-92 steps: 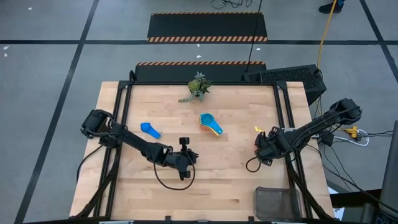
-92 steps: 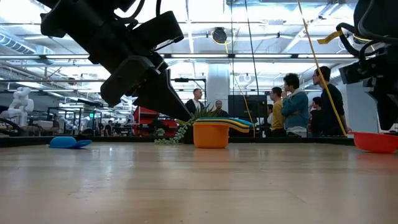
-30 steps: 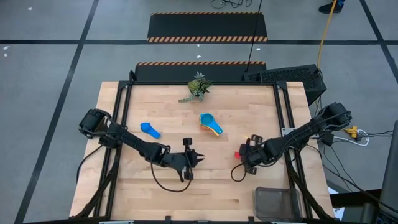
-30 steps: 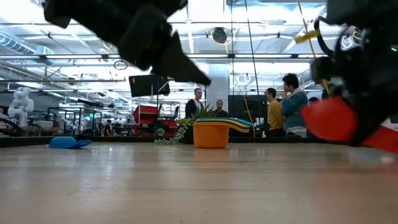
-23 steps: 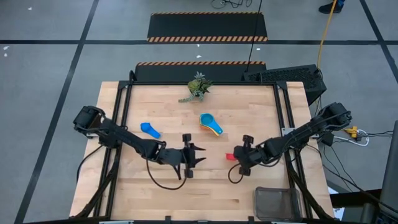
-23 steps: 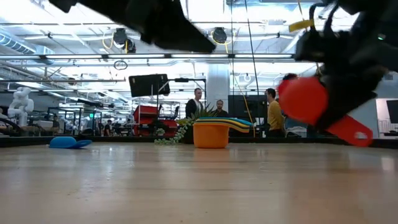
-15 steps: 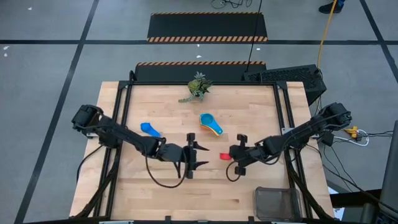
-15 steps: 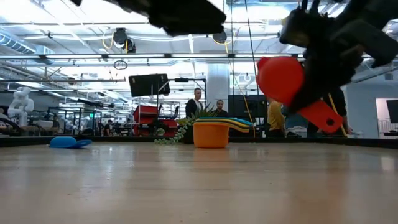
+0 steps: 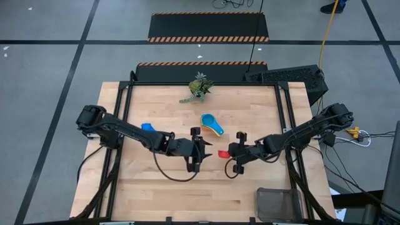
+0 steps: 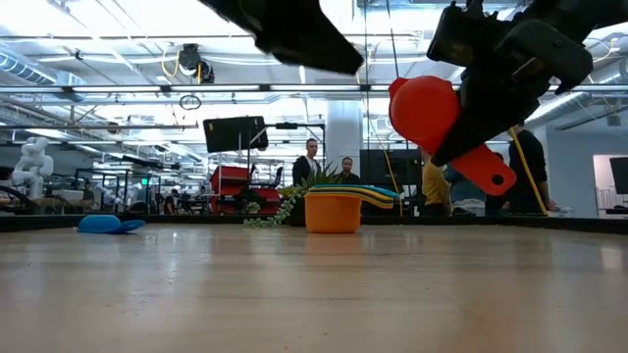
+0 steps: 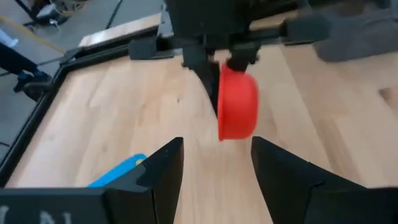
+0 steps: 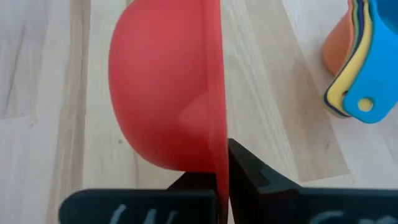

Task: Nest measuring cups in basket
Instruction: Stack the red measuring cup on top of the light blue measuring cup

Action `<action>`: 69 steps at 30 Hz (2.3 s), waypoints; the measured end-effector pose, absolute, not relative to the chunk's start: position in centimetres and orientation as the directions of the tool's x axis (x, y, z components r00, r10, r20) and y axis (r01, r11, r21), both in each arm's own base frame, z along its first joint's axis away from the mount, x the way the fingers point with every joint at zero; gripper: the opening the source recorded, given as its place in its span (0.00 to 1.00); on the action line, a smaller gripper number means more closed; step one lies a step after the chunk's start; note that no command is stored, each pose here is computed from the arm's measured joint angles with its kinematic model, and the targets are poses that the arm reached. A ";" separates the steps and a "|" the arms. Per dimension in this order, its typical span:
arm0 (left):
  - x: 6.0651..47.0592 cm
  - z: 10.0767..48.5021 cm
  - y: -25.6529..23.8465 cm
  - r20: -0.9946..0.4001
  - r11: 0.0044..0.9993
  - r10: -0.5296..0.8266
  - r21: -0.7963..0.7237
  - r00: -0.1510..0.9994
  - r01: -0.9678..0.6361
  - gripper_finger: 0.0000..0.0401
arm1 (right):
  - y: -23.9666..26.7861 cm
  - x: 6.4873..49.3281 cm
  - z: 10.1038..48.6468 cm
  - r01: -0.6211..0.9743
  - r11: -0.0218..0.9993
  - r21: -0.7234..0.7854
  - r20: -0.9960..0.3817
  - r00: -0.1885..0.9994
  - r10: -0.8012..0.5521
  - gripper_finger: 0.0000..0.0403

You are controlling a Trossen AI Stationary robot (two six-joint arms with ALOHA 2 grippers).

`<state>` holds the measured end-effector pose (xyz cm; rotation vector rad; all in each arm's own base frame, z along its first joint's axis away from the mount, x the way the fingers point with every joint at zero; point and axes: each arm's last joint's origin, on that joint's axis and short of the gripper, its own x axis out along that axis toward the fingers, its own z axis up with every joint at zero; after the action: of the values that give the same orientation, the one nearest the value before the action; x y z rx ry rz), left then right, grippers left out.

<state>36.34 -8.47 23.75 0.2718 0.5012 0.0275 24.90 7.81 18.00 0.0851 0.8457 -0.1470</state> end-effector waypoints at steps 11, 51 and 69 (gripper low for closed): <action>38.4 22.0 -7.5 -0.403 0.957 0.115 0.291 0.908 0.008 0.47 | 7.8 25.0 18.1 0.162 0.987 0.018 -0.744 0.662 -0.095 0.00; 39.2 20.8 -6.7 -0.434 0.969 -0.051 0.196 0.900 0.150 0.08 | 7.9 25.5 17.6 0.134 0.991 -0.004 -0.737 0.669 -0.094 0.00; 39.2 20.7 -6.6 -0.439 0.978 -0.017 0.178 0.898 0.105 0.33 | 7.9 25.5 17.6 0.133 0.991 -0.002 -0.737 0.670 -0.092 0.00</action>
<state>39.15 -6.58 20.74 0.2000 0.4513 -0.0634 25.53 7.89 17.56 0.0531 0.8271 -0.1268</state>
